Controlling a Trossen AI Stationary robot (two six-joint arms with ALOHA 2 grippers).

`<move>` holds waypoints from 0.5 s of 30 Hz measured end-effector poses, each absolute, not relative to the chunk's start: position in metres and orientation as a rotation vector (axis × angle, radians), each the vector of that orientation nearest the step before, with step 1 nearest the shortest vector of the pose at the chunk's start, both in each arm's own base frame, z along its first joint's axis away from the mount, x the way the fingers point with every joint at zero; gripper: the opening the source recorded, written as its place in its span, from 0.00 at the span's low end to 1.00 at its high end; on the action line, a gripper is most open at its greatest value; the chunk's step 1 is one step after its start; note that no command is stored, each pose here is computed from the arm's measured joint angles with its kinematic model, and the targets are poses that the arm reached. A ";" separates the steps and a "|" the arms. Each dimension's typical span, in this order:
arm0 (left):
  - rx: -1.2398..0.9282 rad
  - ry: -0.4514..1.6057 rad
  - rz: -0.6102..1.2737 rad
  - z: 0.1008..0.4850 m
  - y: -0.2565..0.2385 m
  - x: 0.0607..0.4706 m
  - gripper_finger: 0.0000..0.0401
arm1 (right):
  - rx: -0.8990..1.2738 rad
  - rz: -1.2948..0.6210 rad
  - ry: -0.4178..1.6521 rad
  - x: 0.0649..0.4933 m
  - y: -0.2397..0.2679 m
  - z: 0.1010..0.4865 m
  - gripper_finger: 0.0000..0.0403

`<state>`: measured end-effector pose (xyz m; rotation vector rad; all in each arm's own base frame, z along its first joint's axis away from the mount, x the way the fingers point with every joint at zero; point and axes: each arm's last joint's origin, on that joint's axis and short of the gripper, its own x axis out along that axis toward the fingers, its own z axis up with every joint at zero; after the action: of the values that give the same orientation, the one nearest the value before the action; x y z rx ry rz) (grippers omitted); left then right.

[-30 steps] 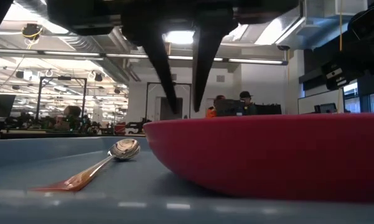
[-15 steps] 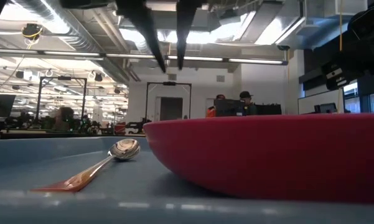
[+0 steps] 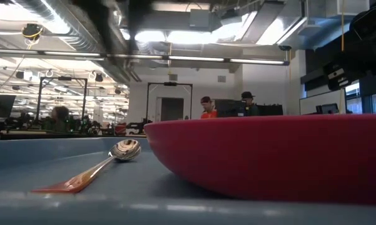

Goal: Pick and place plate/cup/fork/spoon on tray
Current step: Put the red cup to the top of the orange spoon on the blue serving tray

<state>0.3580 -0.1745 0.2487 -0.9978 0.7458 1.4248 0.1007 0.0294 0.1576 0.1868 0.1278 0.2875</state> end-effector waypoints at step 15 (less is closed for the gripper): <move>-1.290 0.663 1.607 0.268 -0.204 0.238 0.18 | 0.187 0.288 0.127 0.101 0.029 0.158 0.25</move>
<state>0.2385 -0.2036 0.2678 -1.2898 0.6635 1.6068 0.1007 0.0294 0.1577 0.1868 0.1275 0.2877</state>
